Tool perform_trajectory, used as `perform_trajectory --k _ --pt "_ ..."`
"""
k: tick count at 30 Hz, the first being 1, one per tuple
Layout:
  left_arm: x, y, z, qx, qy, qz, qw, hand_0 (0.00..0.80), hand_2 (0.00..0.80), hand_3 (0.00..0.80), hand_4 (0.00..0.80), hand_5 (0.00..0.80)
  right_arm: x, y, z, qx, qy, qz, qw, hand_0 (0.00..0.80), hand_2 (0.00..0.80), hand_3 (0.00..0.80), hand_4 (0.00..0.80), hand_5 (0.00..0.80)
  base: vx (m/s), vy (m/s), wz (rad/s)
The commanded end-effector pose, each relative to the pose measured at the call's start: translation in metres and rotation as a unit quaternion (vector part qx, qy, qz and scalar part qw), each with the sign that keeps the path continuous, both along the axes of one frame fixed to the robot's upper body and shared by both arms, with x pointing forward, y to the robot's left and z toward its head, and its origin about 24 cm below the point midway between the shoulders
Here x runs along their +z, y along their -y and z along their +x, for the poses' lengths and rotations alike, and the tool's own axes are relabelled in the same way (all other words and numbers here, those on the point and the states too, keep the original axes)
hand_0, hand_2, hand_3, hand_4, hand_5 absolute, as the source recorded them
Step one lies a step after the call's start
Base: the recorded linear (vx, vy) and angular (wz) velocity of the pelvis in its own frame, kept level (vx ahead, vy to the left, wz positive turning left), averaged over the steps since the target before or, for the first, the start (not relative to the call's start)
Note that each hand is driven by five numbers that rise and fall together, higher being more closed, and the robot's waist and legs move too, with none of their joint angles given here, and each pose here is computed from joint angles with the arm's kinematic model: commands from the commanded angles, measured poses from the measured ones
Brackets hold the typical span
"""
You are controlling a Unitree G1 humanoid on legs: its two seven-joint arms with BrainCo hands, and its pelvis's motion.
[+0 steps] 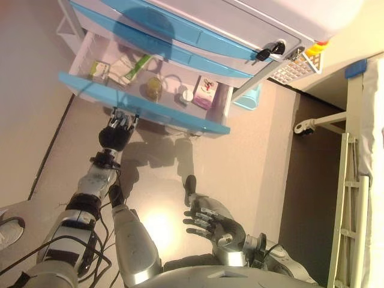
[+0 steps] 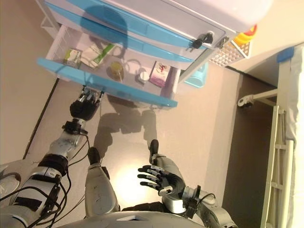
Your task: Open the drawer and pick up the medicine
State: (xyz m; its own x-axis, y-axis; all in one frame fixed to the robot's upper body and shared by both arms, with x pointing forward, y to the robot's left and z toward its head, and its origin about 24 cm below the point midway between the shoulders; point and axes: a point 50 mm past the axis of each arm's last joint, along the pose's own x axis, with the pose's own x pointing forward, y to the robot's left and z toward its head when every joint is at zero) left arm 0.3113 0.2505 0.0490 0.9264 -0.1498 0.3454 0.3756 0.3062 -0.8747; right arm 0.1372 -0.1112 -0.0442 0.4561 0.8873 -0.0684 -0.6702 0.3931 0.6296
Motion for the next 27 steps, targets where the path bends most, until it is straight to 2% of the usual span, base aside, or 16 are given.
perform_trajectory --k 1,12,22,25,26,27 --pt "0.029 -0.015 -0.006 0.018 0.138 -0.049 0.989 0.8 0.8 0.8 0.8 0.8 0.013 -0.007 -0.011 -0.007 0.018 0.024 1.0 0.0 0.0 0.0 0.0 0.0 -0.002 0.055 0.2" --pt "-0.058 -0.006 -0.078 0.019 0.047 -0.091 0.995 0.8 0.8 0.8 0.8 0.8 0.024 0.009 0.001 -0.032 0.032 0.008 0.999 0.0 0.0 0.0 0.0 0.0 -0.014 0.06 0.15" --pt "-0.098 0.005 -0.122 0.004 -0.045 -0.124 0.991 0.8 0.8 0.8 0.8 0.8 0.026 0.023 0.009 -0.054 0.041 -0.013 0.998 0.0 0.0 0.0 0.0 0.0 -0.006 0.057 0.1" --pt "-0.11 0.008 -0.133 0.003 -0.103 -0.143 0.984 0.8 0.8 0.8 0.8 0.8 0.024 0.03 0.012 -0.067 0.041 -0.018 0.997 0.0 0.0 0.0 0.0 0.0 -0.02 0.051 0.1" --pt "-0.115 0.009 -0.136 0.007 -0.137 -0.143 0.98 0.489 0.489 0.489 0.489 0.489 0.023 0.032 0.013 -0.072 0.04 -0.02 0.996 0.0 0.0 0.0 0.0 0.0 -0.01 0.044 0.09" --pt "-0.12 0.01 -0.139 0.006 -0.162 -0.14 0.977 0.0 0.0 0.0 0.0 0.0 0.022 0.034 0.014 -0.077 0.04 -0.023 0.996 0.0 0.0 0.0 0.0 0.0 0.01 0.05 0.08"
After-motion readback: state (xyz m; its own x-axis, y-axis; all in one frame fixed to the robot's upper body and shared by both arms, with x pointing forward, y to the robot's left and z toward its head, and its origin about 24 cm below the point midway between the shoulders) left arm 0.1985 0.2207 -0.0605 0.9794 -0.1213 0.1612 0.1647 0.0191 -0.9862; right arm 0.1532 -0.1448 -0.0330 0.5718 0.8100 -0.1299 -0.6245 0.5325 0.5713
